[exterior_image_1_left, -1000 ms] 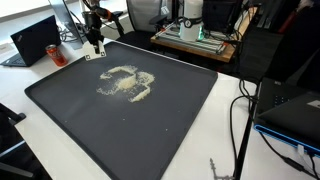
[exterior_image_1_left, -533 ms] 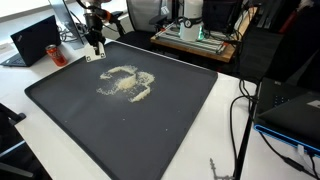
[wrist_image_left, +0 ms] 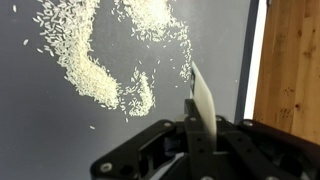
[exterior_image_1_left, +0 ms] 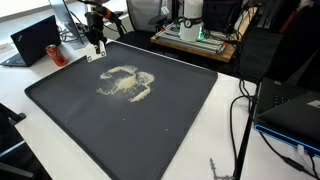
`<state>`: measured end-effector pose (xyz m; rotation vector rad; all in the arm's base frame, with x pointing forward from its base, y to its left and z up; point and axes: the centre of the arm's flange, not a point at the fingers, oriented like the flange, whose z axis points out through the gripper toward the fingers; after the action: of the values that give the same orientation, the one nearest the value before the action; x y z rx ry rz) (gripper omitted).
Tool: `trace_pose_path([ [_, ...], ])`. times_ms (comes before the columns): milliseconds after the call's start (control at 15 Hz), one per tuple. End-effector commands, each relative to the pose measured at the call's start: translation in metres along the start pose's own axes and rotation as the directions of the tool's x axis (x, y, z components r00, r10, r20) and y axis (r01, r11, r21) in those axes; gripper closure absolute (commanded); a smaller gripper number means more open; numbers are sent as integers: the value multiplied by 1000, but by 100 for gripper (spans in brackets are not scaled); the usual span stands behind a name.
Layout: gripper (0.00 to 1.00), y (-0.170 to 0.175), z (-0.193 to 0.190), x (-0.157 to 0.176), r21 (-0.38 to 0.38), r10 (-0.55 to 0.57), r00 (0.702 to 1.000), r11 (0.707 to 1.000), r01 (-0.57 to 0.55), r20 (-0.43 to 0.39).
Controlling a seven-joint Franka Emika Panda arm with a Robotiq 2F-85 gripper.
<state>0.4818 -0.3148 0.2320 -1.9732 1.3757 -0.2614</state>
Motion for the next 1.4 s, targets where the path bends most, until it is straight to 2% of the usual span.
trace_pose_path([
  [0,99,-1,-10,3,77,-8,1000,997,7,14],
  [333,99,-10,-18,3,112,-23,1000,993,21,17],
  [867,99,-33,-18,6,127,-59,998,990,58,8],
  [1067,99,-37,-14,4,95,-83,997,992,83,-4],
  [1333,99,-43,-34,-4,29,-168,984,985,170,-64],
])
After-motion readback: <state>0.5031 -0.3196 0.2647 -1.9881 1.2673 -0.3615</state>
